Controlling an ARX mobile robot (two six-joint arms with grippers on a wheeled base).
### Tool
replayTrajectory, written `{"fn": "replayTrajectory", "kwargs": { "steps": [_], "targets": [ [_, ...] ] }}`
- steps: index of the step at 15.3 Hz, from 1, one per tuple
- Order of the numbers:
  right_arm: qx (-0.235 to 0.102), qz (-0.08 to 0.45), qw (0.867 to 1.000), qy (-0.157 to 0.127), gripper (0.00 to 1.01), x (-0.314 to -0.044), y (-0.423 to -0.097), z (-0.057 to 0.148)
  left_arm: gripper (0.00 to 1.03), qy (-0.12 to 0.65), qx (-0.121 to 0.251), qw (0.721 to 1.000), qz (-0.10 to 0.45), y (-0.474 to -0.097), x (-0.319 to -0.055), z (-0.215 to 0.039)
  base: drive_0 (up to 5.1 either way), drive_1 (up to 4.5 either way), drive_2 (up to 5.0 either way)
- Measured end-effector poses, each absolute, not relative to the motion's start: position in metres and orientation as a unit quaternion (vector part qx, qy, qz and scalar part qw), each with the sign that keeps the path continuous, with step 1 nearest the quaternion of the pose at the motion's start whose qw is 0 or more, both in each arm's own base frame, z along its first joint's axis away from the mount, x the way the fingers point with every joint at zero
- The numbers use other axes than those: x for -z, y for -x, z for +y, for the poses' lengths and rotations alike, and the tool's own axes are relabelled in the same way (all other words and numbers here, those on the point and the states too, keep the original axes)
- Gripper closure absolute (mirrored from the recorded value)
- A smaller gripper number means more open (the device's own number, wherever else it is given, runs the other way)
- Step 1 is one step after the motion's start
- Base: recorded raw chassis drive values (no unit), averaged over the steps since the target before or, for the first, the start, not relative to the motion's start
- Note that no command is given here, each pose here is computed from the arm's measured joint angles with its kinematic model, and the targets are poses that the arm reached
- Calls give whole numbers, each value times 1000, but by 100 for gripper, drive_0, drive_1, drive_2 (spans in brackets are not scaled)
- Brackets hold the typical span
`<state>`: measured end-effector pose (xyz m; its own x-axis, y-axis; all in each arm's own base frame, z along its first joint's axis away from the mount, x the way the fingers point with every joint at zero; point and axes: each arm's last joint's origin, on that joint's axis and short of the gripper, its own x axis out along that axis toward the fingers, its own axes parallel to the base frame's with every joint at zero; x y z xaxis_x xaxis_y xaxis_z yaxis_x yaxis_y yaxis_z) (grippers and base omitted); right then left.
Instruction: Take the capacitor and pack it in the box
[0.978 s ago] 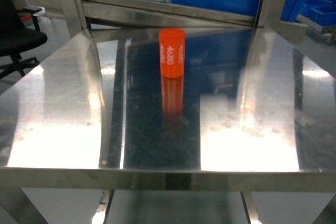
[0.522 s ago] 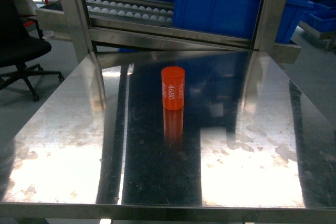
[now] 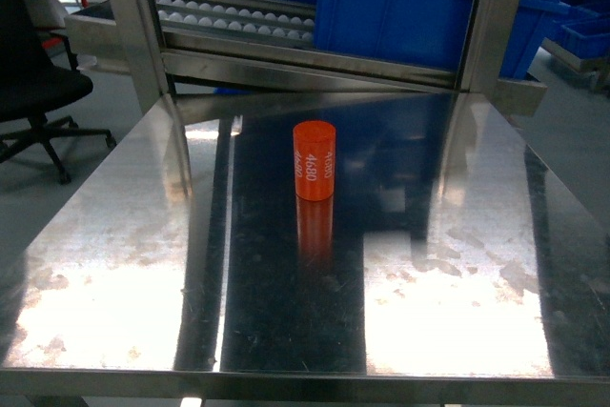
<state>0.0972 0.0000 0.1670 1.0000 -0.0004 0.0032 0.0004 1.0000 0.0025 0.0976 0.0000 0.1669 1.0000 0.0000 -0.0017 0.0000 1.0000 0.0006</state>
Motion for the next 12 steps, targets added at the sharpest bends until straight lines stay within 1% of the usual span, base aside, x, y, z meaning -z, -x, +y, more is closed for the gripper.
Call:
{"fn": "replayTrajectory", "kwargs": {
  "steps": [12],
  "targets": [
    [0, -2, 1000, -1, 3, -167, -97, 0, 5, 0, 0, 1000, 1, -98, -167, 0, 0, 0, 0]
  ]
}}
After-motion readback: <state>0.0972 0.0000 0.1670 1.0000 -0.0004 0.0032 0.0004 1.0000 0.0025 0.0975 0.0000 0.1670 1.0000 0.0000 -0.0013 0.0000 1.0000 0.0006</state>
